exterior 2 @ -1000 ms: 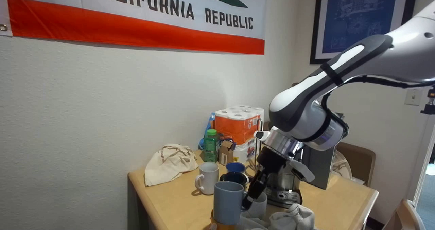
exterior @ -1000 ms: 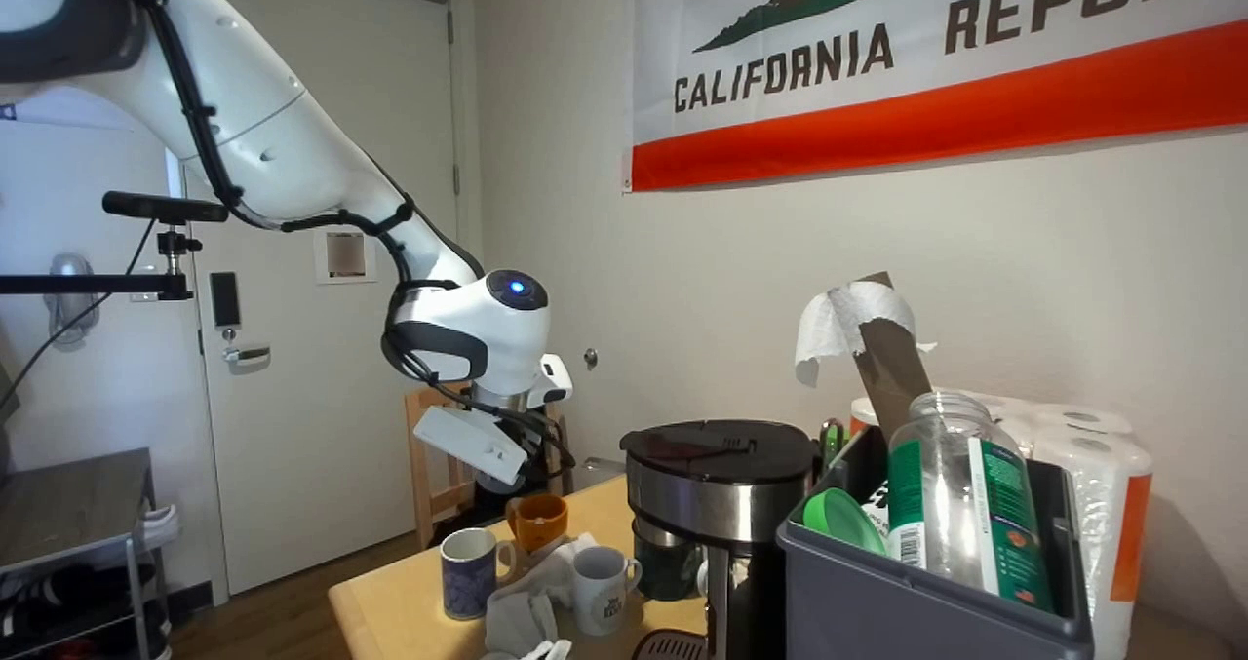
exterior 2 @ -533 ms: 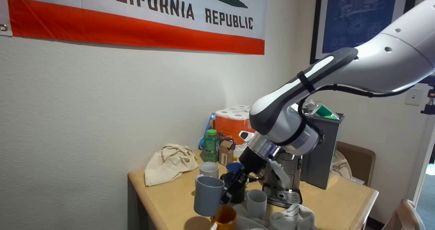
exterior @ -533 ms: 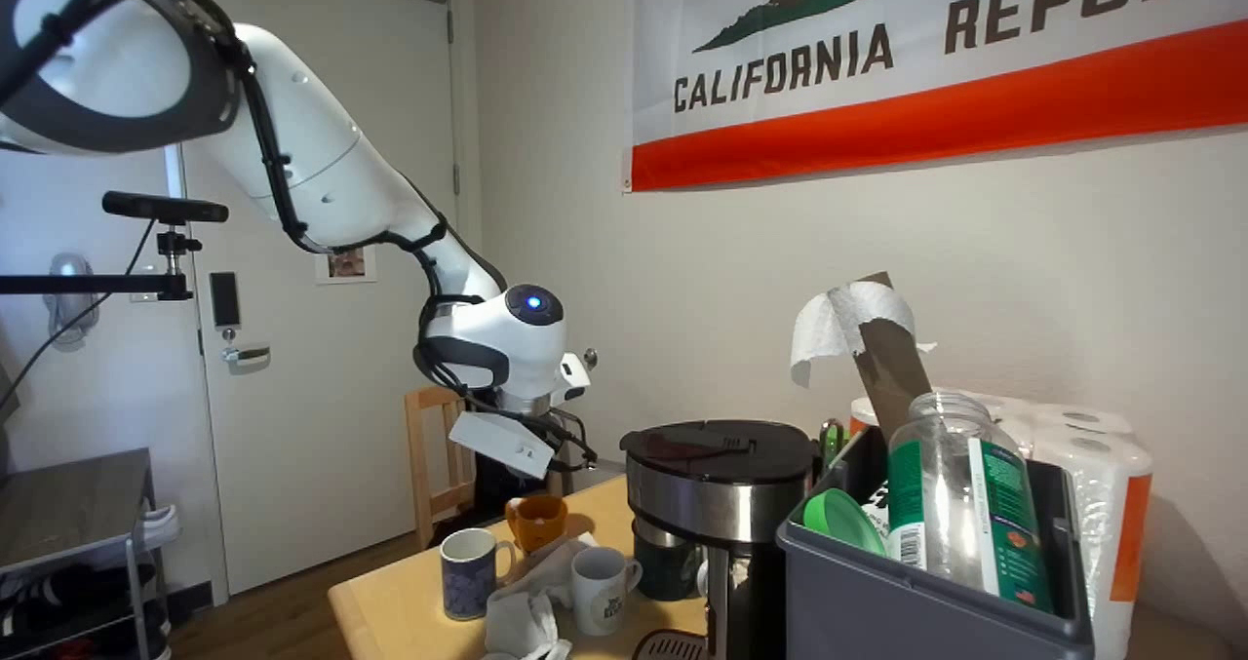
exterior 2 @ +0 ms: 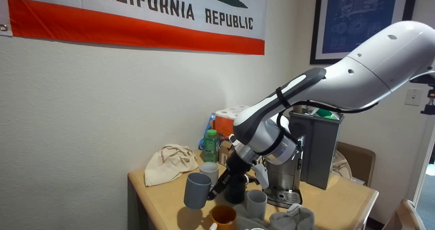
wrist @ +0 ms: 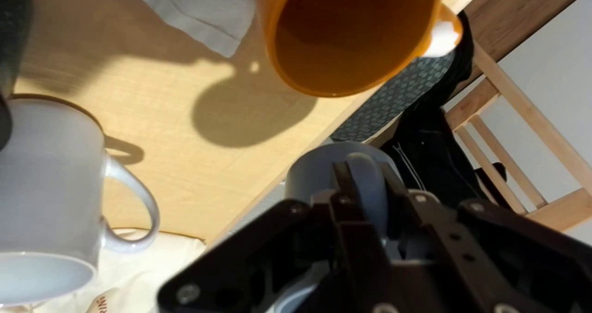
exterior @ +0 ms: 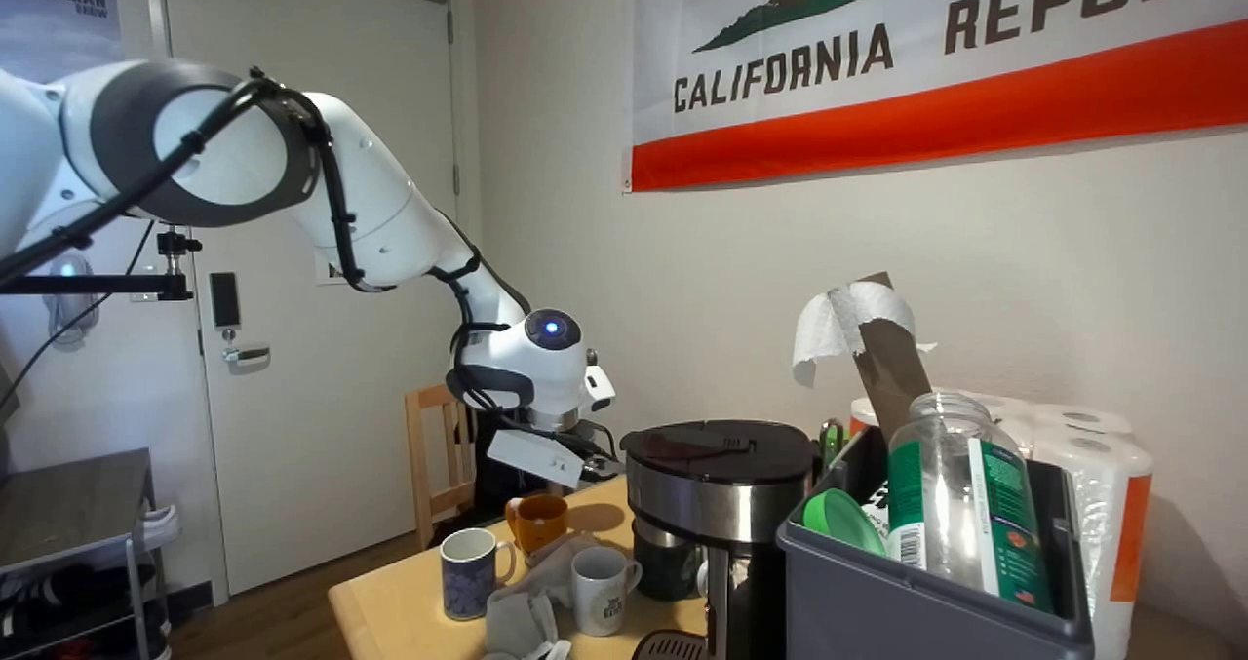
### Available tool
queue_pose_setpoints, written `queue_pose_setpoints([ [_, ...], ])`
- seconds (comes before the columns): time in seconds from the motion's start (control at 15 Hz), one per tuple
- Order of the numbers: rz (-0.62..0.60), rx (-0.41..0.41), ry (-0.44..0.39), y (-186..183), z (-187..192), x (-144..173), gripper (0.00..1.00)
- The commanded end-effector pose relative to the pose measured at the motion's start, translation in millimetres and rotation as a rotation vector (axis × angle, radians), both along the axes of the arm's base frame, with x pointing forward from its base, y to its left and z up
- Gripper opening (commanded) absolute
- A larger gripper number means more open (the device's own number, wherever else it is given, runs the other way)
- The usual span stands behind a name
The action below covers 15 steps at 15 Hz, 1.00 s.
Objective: Take the gray cup and place it at the left of the black cup
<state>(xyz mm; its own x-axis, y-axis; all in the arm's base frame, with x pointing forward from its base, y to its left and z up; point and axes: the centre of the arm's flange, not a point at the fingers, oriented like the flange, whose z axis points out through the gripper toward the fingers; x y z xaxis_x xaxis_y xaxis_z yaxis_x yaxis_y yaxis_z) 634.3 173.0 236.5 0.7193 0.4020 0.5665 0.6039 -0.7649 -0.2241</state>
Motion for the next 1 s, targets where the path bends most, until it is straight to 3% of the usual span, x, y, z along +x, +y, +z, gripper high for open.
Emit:
queue_pose_setpoints([
  [0.0,-0.028,-0.013,-0.069,6,-17,28,0.07],
  [0.4,-0.064,-0.056,-0.099,15,-49,39,0.07],
  [0.93,-0.051,-0.128,-0.136,17,-52,45,0.07],
])
